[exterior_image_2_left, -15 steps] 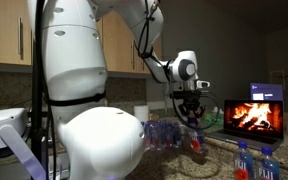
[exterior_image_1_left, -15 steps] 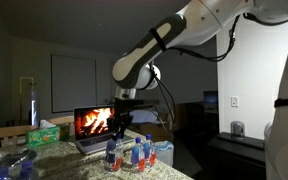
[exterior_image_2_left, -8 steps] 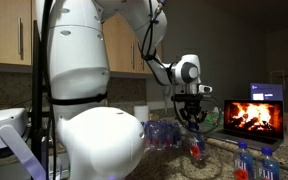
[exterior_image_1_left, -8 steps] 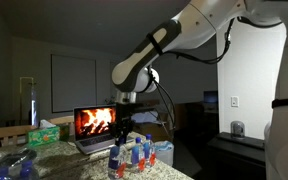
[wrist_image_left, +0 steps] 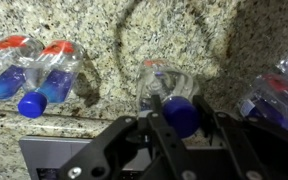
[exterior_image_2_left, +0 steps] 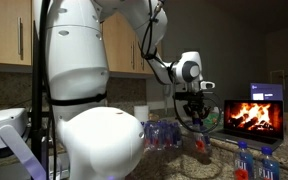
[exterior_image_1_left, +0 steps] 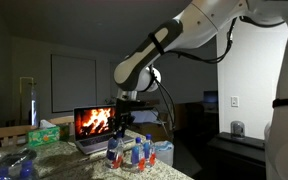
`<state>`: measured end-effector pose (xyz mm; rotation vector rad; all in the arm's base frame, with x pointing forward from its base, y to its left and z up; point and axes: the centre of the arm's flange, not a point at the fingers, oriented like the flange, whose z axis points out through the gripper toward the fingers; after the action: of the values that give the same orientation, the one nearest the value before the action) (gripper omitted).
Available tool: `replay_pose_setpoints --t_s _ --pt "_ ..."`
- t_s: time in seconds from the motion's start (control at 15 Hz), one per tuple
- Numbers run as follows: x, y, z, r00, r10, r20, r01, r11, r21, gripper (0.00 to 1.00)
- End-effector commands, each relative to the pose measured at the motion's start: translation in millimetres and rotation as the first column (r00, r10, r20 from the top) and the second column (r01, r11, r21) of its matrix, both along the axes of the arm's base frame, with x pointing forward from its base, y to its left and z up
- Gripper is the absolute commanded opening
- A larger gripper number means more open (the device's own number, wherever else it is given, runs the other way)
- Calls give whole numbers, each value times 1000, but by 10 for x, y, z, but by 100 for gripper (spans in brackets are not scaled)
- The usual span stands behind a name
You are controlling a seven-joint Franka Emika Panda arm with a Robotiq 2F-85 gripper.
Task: Move the three bottles to the right
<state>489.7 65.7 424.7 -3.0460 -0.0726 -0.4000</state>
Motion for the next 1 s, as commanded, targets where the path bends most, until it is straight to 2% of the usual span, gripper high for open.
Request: replay_pose_setpoints --t_s 0.0,0.47,0.53,0.6,0.93 --pt "-37 -13 8 1000 -2 1 2 1000 0 36" --pt "-115 -33 3 1000 -4 0 4 1000 -1 36" --pt "-115 -33 3 1000 -4 0 4 1000 -1 14" --pt "-110 -107 7 1000 0 -7 0 1000 -11 15" --pt "63 -430 -136 984 95 -152 -101 994 -33 15"
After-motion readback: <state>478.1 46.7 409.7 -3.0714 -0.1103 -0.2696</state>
